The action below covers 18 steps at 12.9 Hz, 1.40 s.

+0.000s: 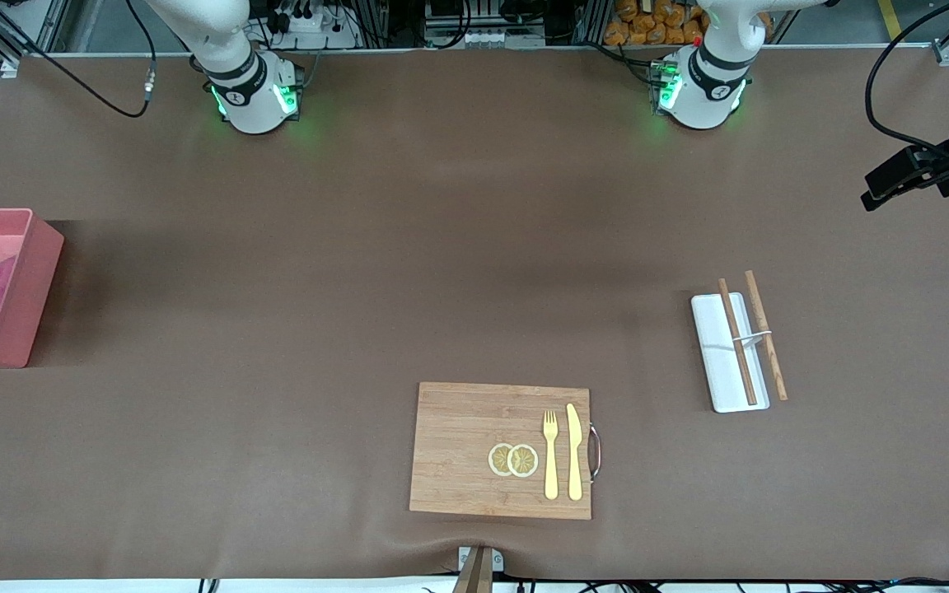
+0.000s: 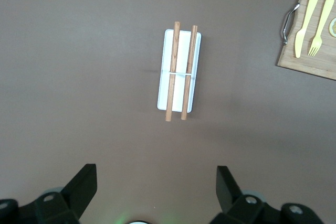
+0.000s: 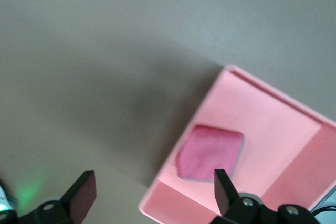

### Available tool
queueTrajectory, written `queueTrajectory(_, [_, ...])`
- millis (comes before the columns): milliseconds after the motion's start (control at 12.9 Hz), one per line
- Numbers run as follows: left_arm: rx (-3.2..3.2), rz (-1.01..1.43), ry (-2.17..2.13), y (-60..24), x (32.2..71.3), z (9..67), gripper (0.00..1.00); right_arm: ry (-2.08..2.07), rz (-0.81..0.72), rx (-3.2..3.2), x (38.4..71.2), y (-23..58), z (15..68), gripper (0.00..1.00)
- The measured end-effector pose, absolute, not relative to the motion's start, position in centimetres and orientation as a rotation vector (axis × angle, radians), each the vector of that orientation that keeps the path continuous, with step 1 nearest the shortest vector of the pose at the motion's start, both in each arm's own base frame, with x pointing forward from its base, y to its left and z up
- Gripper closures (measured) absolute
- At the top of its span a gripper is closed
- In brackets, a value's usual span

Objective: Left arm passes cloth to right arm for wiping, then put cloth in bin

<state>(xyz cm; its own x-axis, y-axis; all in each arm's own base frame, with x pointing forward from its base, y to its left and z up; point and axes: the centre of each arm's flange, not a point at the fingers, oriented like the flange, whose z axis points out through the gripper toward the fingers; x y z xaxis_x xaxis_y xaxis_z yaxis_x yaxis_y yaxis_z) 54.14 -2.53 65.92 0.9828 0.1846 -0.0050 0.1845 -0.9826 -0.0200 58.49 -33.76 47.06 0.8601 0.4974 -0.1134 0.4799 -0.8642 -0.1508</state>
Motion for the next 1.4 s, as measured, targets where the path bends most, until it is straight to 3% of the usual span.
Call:
queueTrajectory(233, [-3.108,0.016,-0.288,-2.6,54.1,65.9,0.00,-0.740,0.270,-2.931,61.3,-22.6,51.1,0.00])
queueTrajectory(466, [-3.108,0.018,-0.287,-2.6,54.1,65.9,0.00,-0.647,0.311,-2.974,61.6,-12.5,55.3,0.00])
queueTrajectory(698, [-3.109,0.019,-0.283,-2.7,54.1,65.9,0.00,-0.490,0.328,-3.034,60.0,-5.2,58.8,0.00])
queueTrajectory(931, [-3.110,0.019,-0.277,-3.0,54.0,65.9,0.00,-0.332,0.344,-3.074,56.4,-0.6,60.7,0.00])
queueTrajectory(1397, [-3.109,0.017,-0.276,-3.0,53.6,66.3,0.00,0.091,0.321,-3.060,52.5,-1.2,62.4,0.00])
